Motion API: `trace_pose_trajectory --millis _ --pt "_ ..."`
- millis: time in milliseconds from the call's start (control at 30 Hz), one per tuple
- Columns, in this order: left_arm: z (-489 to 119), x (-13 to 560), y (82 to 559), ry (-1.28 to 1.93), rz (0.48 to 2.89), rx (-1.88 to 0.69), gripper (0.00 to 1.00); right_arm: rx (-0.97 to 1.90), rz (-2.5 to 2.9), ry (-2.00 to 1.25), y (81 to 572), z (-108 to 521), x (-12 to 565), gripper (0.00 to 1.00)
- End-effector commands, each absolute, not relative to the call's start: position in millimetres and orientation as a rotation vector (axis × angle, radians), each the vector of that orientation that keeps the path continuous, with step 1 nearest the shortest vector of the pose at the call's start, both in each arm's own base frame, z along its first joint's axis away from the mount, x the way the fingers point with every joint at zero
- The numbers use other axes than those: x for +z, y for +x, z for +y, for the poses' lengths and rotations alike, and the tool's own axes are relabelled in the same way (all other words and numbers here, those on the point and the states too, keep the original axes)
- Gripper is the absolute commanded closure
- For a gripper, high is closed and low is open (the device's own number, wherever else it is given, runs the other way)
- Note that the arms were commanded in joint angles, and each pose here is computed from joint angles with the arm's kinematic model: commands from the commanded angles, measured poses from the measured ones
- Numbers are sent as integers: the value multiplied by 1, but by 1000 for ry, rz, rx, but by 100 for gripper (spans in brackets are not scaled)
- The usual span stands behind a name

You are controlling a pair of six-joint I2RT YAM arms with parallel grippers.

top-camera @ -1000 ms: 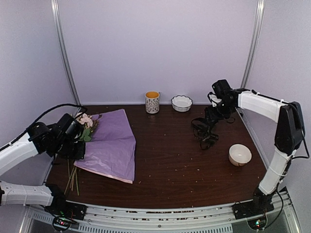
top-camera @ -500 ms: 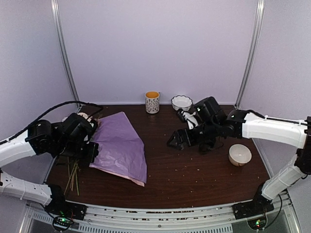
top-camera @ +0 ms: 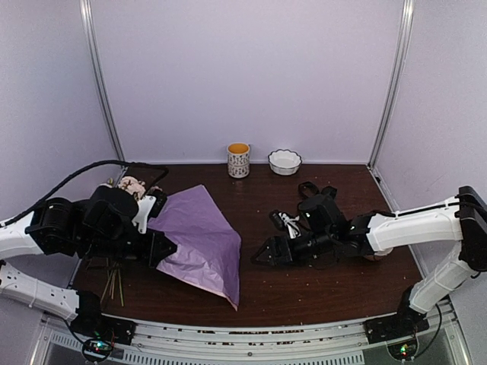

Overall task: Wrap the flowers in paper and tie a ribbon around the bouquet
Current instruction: Place the folded wrapping paper at the center of the board.

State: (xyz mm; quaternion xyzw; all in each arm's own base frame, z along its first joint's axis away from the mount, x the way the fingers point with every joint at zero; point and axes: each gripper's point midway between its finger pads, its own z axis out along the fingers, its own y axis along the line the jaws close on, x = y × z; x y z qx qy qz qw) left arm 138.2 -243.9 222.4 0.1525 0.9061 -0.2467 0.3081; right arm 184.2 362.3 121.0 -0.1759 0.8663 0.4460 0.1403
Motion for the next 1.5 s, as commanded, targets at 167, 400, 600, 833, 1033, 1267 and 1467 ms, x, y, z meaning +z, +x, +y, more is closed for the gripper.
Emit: trace_pose_trajectory --millis 167,400,600,833,1033,1267,1467 --pt "-240 202 131 261 2439 -746 100 1564 2442 -449 214 417 126 0" --pt "-237 216 135 211 2388 -796 100 1642 2497 -293 229 432 107 1" --pt "-236 222 134 195 2380 -818 100 1482 2585 -267 225 412 83 0" --pt "-261 281 141 301 2241 -898 100 1665 2461 -359 202 409 115 5" --pt "-304 389 163 582 1981 -787 100 1367 2364 -469 220 363 181 3" --pt "-358 492 129 883 1693 -768 100 1047 2095 -201 250 249 286 0" --pt "-351 423 122 883 1840 -738 100 741 2054 -100 242 181 294 0"
